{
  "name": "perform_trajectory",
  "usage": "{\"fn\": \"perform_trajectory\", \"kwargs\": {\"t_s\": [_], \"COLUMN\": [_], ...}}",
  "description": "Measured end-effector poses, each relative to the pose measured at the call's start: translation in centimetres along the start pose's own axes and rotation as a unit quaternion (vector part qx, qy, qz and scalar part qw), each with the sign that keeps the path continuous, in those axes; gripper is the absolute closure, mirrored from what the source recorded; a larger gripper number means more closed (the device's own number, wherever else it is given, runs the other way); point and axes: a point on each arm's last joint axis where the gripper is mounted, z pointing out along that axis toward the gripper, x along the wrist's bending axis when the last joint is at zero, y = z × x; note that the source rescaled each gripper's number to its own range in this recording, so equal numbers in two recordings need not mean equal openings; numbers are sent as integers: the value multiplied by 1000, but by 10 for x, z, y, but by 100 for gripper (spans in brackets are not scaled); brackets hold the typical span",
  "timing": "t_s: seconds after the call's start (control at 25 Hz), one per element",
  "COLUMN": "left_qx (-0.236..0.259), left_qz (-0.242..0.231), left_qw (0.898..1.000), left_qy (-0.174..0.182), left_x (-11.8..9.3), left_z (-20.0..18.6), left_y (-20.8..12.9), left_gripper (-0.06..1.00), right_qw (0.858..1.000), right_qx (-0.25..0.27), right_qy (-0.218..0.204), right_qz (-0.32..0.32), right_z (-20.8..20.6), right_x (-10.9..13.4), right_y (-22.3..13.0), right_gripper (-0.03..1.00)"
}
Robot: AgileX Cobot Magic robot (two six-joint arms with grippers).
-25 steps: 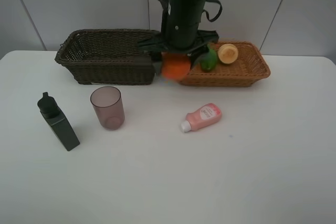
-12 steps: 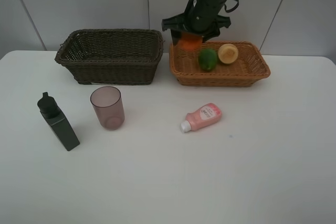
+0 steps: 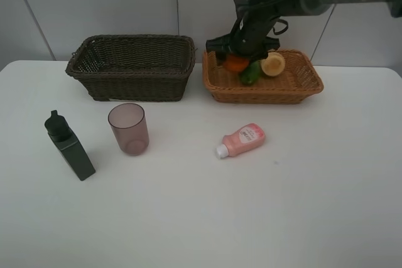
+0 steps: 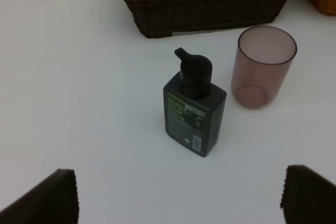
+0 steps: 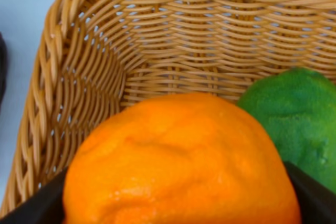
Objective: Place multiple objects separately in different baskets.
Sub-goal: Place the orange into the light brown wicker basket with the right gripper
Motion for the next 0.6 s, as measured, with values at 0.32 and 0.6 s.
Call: {"fn": "perform_trajectory", "kwargs": {"t_s": [0.32, 0.6], "left_qx": [0, 0], "left_qz": [0, 0], "left_qw": [1000, 1000], "left_qy": [0, 0], "left_x": [0, 0], "left_z": [0, 0], "left_y": [0, 0], "left_gripper": [-5, -5], "right_qw": [1000, 1000], "right_qx": [1, 4], "right_qy": [1, -1], "right_qz": [-1, 0], "right_z": [4, 1], "right_x": [0, 0], "right_y": [-3, -2], "right_gripper": [38, 1]}}
